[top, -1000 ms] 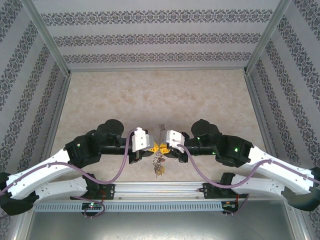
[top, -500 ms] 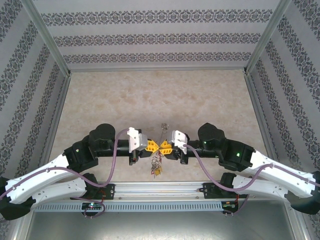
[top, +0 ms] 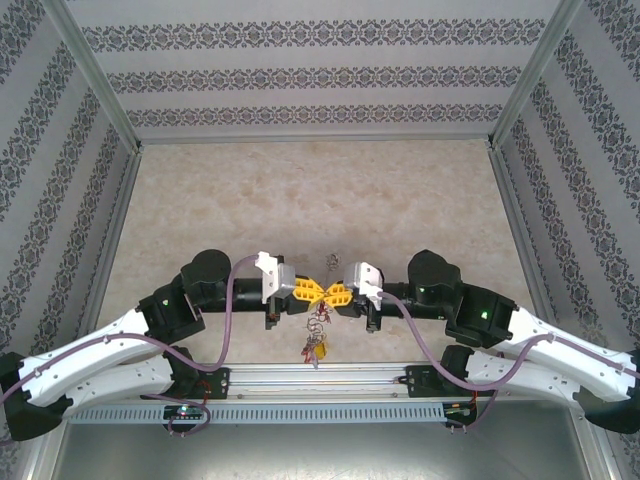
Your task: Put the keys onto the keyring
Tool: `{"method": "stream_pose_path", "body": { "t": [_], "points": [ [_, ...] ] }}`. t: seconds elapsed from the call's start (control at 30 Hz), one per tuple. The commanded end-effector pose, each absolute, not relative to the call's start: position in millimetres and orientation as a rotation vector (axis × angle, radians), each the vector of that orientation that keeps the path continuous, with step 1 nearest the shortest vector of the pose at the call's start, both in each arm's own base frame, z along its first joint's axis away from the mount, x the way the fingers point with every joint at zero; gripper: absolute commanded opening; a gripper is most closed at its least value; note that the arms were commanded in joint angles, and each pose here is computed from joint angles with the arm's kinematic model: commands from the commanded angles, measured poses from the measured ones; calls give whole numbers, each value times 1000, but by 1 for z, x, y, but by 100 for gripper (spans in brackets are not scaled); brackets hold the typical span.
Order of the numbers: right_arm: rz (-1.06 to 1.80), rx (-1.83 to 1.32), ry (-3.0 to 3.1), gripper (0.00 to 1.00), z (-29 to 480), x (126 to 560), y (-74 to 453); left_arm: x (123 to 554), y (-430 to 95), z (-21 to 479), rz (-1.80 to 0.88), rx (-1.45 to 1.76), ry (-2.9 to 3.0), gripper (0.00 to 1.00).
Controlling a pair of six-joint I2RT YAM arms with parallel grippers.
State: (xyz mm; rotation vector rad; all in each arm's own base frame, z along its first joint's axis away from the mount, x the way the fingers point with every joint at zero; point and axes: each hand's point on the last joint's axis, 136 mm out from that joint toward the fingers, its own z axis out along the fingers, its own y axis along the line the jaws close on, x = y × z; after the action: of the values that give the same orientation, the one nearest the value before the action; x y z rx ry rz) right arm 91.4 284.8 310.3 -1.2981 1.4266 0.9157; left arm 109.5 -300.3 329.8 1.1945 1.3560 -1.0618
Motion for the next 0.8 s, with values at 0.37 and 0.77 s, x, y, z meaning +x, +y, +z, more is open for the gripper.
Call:
{"method": "stream_pose_path", "body": {
  "t": [0.37, 0.77],
  "points": [
    [720, -1372, 1504, 0, 309, 113, 285, 123, -289, 311, -721, 1451, 1583, 19],
    [770, -1422, 1492, 0, 308, 106, 292, 117, -296, 302, -746, 1503, 1579, 24]
  ]
}}
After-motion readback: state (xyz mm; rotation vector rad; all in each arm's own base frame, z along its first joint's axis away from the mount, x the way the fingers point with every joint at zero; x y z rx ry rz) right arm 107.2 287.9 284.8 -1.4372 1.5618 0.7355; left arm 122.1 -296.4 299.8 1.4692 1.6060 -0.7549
